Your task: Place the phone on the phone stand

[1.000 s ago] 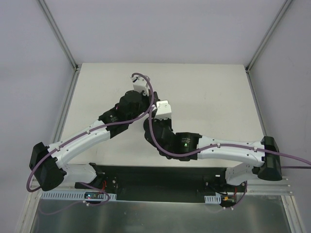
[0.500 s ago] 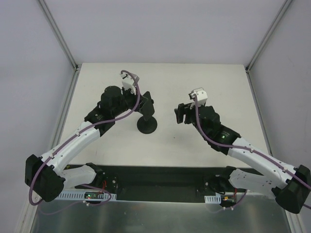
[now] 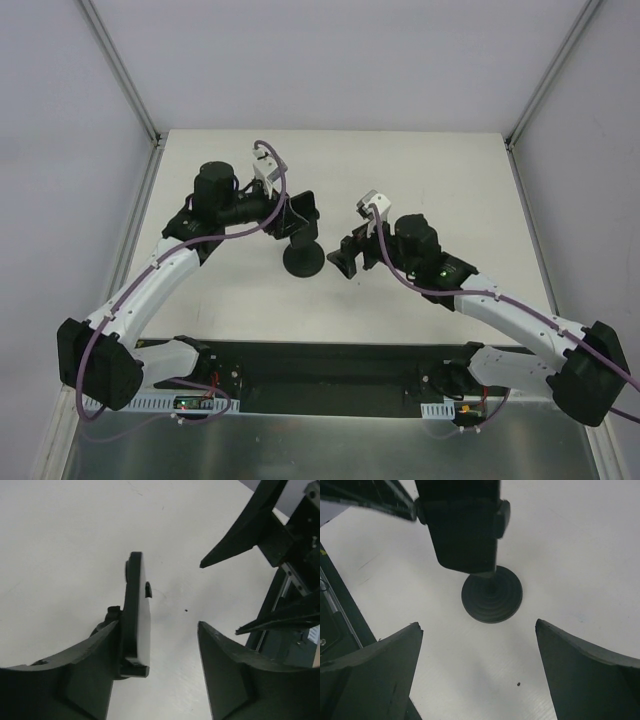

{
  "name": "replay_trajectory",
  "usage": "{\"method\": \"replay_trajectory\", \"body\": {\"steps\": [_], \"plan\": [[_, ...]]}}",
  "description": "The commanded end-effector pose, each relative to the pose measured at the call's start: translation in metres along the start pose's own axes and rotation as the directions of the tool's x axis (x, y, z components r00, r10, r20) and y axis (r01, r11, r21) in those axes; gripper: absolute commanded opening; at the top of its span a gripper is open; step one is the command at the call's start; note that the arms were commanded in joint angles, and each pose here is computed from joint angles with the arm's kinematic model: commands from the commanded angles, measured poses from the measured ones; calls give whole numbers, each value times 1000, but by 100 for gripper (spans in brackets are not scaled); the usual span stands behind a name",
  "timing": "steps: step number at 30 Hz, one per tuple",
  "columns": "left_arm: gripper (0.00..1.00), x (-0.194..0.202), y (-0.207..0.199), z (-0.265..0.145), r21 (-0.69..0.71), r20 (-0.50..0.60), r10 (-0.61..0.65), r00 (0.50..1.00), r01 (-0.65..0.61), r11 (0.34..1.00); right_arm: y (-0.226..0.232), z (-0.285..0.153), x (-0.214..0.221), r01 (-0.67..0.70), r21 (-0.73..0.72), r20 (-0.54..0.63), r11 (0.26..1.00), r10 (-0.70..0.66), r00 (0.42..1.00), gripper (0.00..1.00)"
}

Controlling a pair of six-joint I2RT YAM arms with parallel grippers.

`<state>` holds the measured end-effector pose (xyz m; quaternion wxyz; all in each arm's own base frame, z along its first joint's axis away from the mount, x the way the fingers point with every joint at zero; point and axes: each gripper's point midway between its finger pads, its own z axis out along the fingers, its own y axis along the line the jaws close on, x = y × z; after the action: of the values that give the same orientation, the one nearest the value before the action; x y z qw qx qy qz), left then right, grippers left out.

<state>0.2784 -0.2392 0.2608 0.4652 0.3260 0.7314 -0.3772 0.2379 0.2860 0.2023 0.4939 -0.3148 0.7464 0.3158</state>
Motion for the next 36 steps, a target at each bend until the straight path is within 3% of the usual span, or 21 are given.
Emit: {"method": "replay_trajectory", "body": {"steps": [1,5,10,14,19,27,32,33,36], "plan": [[99,-20,-8,-11,42,22,-116,993,115,992,11,2,-53,23,60,125,998,-30,992,97],[99,-54,-23,-33,35,105,-105,989,102,994,13,8,-75,38,188,136,981,-64,989,96],[99,-105,13,-80,-247,301,-90,950,168,954,20,24,-88,35,245,100,969,-61,993,96],[99,-111,38,-104,-409,370,-38,928,200,890,23,35,-102,38,277,97,960,-67,993,96],[99,-86,46,-109,-391,399,-87,913,256,884,29,56,-108,57,278,62,959,-78,995,97],[99,-90,37,-126,-389,445,-55,894,248,887,30,85,-107,61,311,28,949,-73,997,97],[99,-90,35,-127,-387,446,-52,893,245,889,15,90,-105,43,440,29,897,-62,998,99],[99,-89,36,-127,-388,446,-53,894,247,888,15,89,-107,40,452,34,891,-62,997,98],[99,-89,35,-126,-383,444,-54,894,244,891,12,88,-108,28,482,46,876,-58,997,81]]}}
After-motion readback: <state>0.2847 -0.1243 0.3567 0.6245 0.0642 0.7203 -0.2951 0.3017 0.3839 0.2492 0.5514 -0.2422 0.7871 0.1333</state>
